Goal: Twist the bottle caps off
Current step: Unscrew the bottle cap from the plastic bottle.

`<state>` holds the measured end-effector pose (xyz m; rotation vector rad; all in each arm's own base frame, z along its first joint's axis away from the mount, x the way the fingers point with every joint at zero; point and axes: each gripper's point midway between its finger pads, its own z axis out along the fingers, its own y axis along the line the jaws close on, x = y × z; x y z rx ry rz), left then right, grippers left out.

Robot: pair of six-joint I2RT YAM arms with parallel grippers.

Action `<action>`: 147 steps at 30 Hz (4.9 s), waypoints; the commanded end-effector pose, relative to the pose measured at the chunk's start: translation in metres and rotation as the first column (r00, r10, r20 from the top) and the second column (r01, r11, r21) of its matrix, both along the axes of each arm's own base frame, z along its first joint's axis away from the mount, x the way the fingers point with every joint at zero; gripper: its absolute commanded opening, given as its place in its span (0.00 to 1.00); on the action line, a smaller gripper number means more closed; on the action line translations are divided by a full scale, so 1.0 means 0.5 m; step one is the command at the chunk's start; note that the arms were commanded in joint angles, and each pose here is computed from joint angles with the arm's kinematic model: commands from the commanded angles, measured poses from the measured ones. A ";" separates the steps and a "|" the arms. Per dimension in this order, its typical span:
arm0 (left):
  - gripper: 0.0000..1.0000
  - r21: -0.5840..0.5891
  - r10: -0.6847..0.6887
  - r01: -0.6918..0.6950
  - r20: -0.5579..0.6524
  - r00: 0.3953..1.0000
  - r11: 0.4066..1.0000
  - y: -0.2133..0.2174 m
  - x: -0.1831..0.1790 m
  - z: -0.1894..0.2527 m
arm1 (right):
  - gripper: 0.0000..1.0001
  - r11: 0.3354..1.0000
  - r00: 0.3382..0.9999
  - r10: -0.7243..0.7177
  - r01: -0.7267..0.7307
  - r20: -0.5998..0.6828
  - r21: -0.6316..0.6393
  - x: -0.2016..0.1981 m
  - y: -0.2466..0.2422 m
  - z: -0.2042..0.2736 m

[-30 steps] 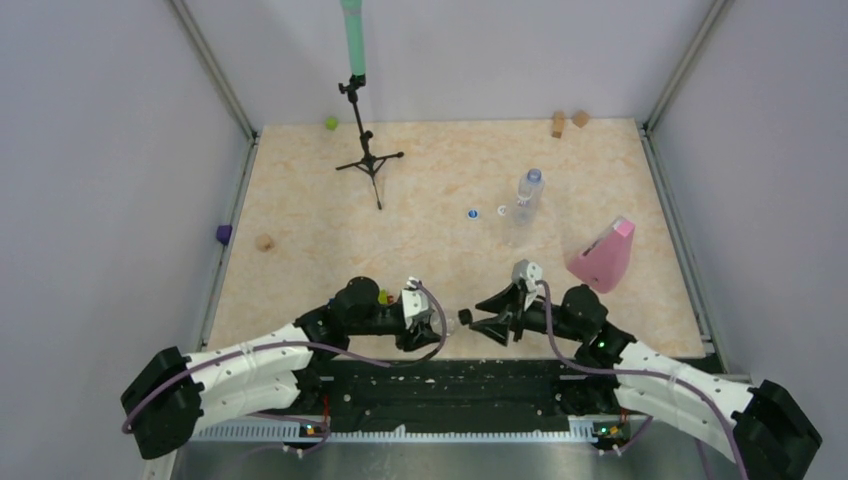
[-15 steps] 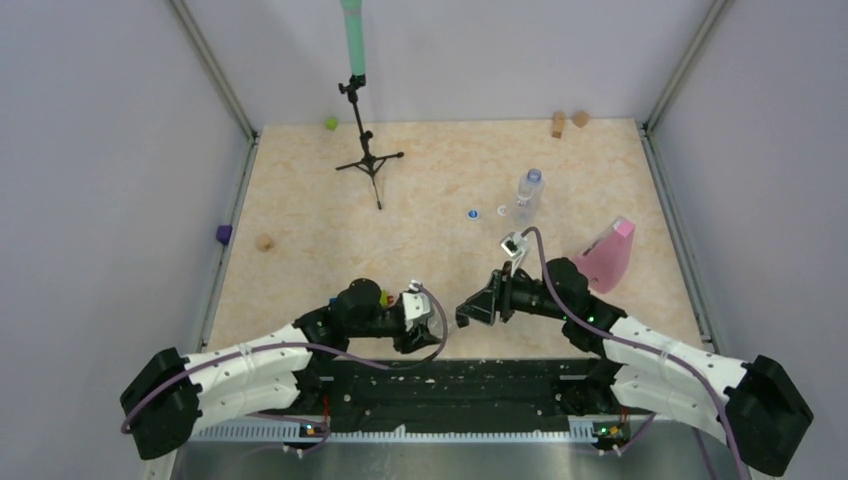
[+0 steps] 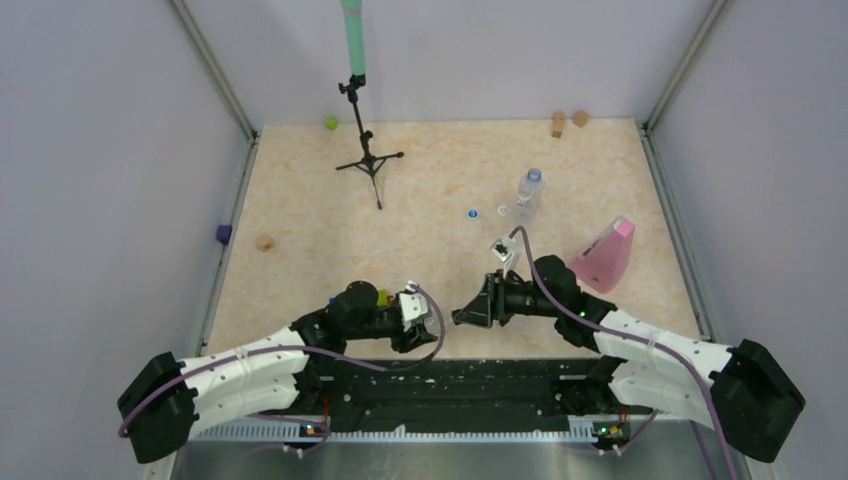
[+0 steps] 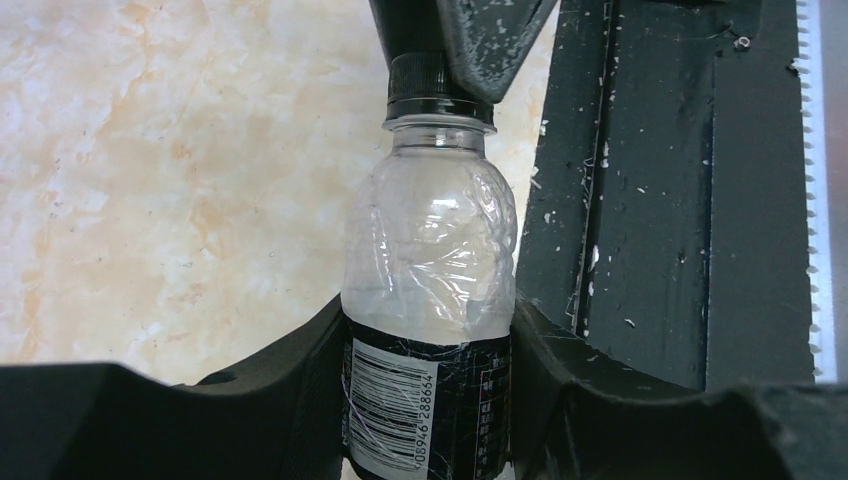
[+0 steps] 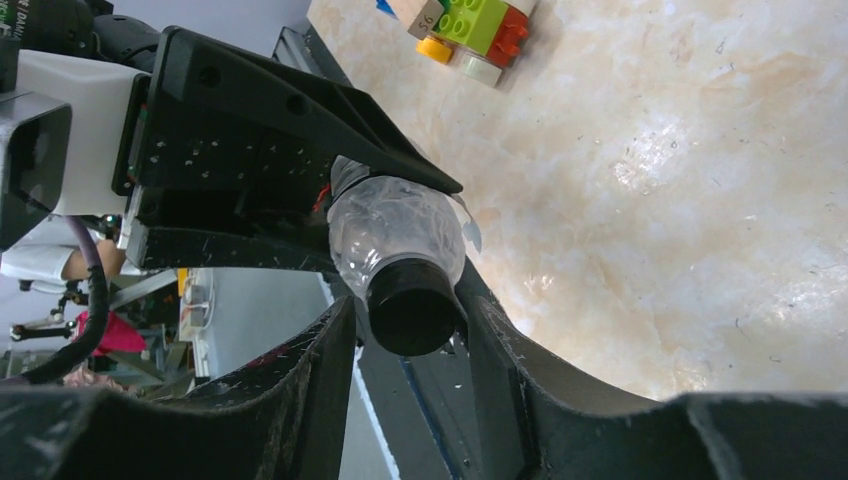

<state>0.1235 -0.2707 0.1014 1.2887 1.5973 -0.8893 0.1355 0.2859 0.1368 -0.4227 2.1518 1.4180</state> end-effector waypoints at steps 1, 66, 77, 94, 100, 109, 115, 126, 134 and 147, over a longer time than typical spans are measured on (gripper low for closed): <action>0.00 -0.025 0.007 -0.006 0.033 0.999 1.000 -0.009 0.011 0.012 | 0.44 0.997 0.999 0.035 -0.037 0.034 0.066 0.003 0.019 0.056; 0.00 -0.140 -0.195 0.200 0.048 0.980 0.970 -0.036 -0.053 0.054 | 0.68 0.999 0.974 -0.001 0.011 0.228 -0.041 0.007 0.004 0.087; 0.00 -0.148 -0.167 0.174 0.057 0.984 0.974 -0.030 -0.048 0.058 | 0.60 0.998 0.995 0.063 -0.063 0.072 0.003 -0.034 0.020 0.061; 0.00 -0.143 -0.155 0.161 0.050 0.987 0.976 -0.028 -0.046 0.058 | 0.45 0.993 0.990 0.118 -0.119 0.073 0.001 -0.058 0.000 0.057; 0.00 -0.139 -0.152 0.159 0.054 0.987 0.977 -0.028 -0.044 0.058 | 0.54 0.994 0.991 0.113 -0.112 0.074 -0.022 -0.057 -0.007 0.053; 0.00 -0.136 -0.153 0.159 0.052 0.987 0.978 -0.030 -0.043 0.060 | 0.34 0.993 0.989 0.119 -0.118 0.090 -0.007 -0.059 -0.006 0.059; 0.00 -0.136 -0.153 0.159 0.051 0.987 0.978 -0.032 -0.041 0.062 | 0.47 0.991 0.988 0.132 -0.131 0.086 -0.016 -0.062 -0.006 0.052; 0.00 -0.140 -0.156 0.162 0.049 0.986 0.977 -0.037 -0.039 0.063 | 0.42 0.990 0.988 0.140 -0.138 0.073 -0.033 -0.062 -0.006 0.038; 0.00 -0.148 -0.152 0.159 0.055 0.987 0.976 -0.038 -0.038 0.065 | 0.42 0.989 0.987 0.148 -0.145 0.067 -0.039 -0.062 -0.003 0.030; 0.00 -0.166 -0.146 0.151 0.039 0.989 0.975 -0.039 -0.040 0.069 | 0.00 0.980 0.968 0.200 -0.201 0.151 -0.011 -0.071 0.000 0.038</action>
